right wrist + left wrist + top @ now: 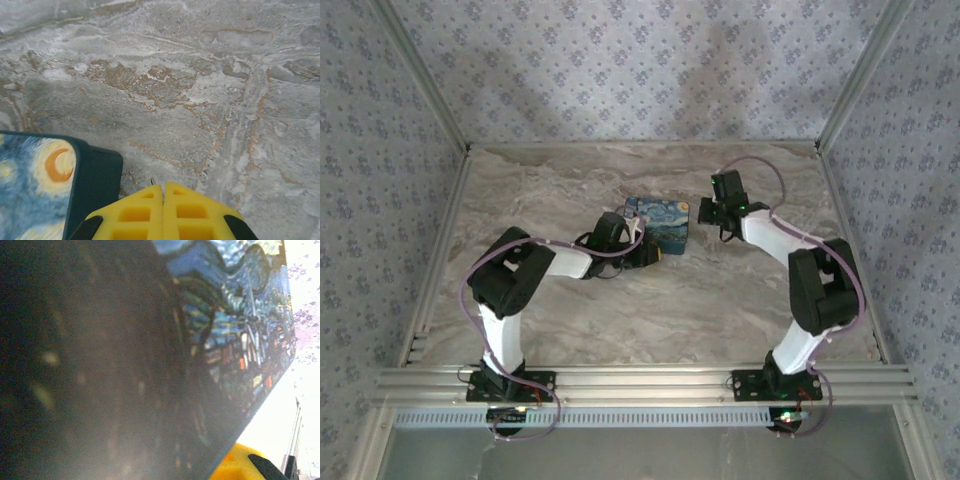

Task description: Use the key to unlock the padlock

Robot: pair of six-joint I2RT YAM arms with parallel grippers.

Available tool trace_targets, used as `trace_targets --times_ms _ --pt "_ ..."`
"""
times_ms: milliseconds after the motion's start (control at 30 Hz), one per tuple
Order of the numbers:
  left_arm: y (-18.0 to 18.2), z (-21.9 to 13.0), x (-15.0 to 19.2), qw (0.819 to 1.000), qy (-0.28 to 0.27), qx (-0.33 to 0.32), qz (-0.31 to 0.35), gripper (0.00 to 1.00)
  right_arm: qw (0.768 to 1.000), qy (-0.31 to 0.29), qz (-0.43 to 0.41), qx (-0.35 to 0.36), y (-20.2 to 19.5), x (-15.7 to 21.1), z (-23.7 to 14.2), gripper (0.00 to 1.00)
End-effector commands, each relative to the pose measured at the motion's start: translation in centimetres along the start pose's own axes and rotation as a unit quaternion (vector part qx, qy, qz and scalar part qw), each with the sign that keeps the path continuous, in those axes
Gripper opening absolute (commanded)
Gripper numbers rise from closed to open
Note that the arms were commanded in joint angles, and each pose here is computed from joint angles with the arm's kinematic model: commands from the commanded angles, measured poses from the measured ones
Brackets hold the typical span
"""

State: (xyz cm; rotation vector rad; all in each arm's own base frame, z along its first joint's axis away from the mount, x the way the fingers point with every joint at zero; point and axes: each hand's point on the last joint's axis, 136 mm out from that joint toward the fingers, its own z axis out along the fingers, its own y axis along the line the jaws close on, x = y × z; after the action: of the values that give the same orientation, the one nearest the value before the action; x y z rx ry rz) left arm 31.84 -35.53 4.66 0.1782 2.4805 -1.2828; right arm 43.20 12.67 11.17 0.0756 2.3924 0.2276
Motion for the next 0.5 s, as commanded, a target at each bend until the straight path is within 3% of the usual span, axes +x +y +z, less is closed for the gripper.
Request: trace_targets --times_ms 0,200,467 --pt "3.3 -0.4 4.3 0.989 0.089 -0.064 -0.103 0.19 0.999 -0.004 0.001 -0.051 1.0 0.2 -2.3 0.00" --pt "2.5 -0.4 3.8 0.986 0.099 -0.061 -0.117 0.19 0.989 -0.023 0.021 -0.147 2.8 1.4 -5.9 0.00" --pt "3.1 -0.5 4.4 0.983 0.110 -0.079 -0.127 0.18 0.984 -0.036 0.024 -0.172 3.1 3.0 -8.2 0.00"
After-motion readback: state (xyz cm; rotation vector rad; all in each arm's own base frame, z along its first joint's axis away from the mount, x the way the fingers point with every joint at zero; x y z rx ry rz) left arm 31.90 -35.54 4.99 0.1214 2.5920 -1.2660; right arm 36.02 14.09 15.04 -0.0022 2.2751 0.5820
